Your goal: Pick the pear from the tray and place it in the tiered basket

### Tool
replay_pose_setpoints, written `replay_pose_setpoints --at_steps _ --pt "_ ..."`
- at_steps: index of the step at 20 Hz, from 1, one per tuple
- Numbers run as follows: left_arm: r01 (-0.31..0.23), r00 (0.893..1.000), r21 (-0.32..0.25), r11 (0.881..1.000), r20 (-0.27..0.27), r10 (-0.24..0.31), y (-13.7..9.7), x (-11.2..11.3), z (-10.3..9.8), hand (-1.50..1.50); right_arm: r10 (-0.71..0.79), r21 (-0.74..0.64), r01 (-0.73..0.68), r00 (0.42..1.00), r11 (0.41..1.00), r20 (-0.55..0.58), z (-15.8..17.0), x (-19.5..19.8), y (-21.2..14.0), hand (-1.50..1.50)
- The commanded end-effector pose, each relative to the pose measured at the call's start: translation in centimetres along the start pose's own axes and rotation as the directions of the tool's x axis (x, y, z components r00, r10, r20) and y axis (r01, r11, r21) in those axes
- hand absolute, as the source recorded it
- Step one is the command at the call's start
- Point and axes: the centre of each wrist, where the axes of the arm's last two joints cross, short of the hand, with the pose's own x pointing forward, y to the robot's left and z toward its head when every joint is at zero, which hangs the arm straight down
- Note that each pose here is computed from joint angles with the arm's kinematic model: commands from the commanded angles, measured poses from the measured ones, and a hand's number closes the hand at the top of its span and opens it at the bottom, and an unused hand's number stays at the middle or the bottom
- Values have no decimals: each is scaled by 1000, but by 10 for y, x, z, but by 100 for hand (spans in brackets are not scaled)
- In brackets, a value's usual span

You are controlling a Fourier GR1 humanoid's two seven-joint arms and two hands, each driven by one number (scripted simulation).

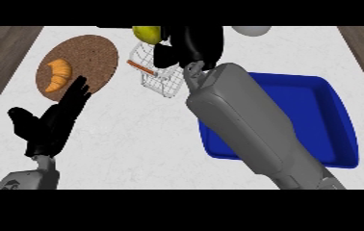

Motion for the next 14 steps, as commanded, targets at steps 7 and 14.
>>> replay_pose_setpoints --at_steps 7,14 --pt "11 1000 -11 1000 -1 -11 7 1 15 0 35 31 -34 999 999 -37 -38 -23 42 150" --pt "15 1000 -4 1000 10 -15 3 1 -5 0 66 -42 -68 996 997 -57 -47 -24 62 150"
